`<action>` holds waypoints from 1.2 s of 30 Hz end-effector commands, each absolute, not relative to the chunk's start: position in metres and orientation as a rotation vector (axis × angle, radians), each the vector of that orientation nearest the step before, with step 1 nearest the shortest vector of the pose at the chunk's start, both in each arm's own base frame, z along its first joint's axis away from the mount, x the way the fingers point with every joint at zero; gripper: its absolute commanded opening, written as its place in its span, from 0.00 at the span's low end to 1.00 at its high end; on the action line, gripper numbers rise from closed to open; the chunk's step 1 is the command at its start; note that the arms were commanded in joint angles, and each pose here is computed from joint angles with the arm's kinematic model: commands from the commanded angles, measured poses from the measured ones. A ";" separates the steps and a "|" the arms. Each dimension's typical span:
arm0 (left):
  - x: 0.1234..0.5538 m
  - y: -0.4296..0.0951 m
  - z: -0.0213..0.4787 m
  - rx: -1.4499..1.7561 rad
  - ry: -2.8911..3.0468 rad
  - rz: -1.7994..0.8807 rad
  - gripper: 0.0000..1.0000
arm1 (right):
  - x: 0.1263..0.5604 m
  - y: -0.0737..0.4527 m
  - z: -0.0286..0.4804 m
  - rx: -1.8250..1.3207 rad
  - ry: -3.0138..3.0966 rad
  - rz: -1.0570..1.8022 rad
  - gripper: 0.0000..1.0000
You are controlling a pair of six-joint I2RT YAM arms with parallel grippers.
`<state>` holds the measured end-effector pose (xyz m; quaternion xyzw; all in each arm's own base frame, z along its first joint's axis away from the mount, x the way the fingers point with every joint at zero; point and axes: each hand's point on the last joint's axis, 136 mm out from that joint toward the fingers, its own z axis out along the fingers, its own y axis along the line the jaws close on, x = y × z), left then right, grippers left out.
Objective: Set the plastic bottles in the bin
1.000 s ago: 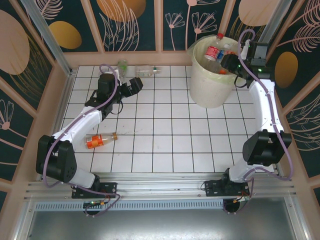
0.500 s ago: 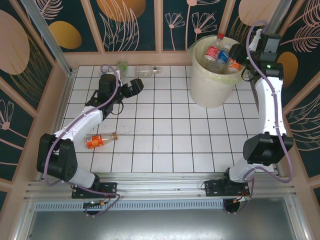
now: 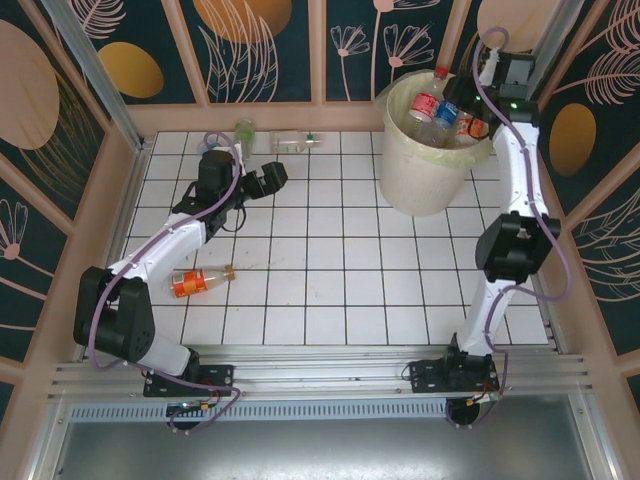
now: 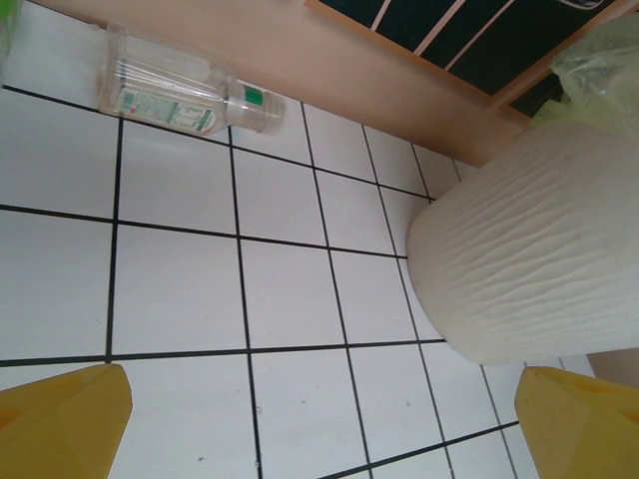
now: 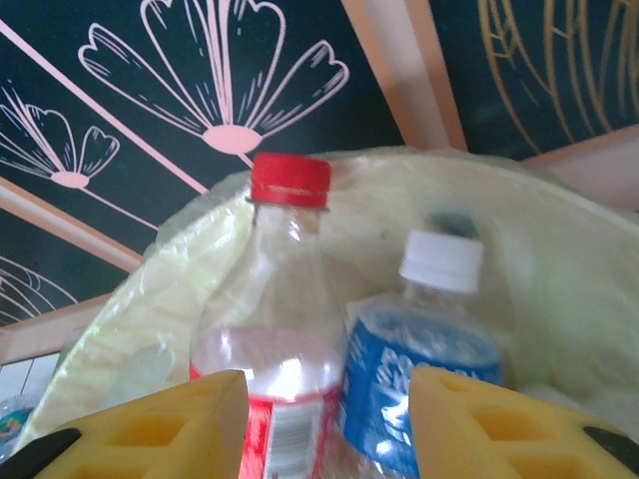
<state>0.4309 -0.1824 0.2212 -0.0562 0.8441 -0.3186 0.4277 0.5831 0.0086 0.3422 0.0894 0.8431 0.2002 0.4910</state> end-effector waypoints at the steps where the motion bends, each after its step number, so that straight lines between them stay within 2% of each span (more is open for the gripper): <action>1: 0.430 -0.174 0.222 -0.120 2.111 -0.726 0.99 | 0.595 0.027 0.357 0.154 2.021 0.490 0.47; 6: 0.429 -0.172 0.217 -0.125 2.125 -0.709 0.99 | 0.610 0.041 0.343 0.137 2.042 0.501 0.47; 10: 0.429 -0.172 0.213 -0.129 2.134 -0.707 0.99 | 0.611 0.047 0.319 0.132 2.107 0.442 0.40; 18: 0.431 -0.173 0.211 -0.127 2.139 -0.710 0.98 | 0.603 0.061 0.273 0.099 2.244 0.342 0.34; 27: 0.431 -0.174 0.210 -0.123 2.140 -0.714 0.99 | 0.583 0.078 0.238 0.031 2.360 0.277 0.32; 36: 0.431 -0.176 0.208 -0.119 2.144 -0.723 0.99 | 0.575 0.058 0.225 0.150 2.416 0.179 0.30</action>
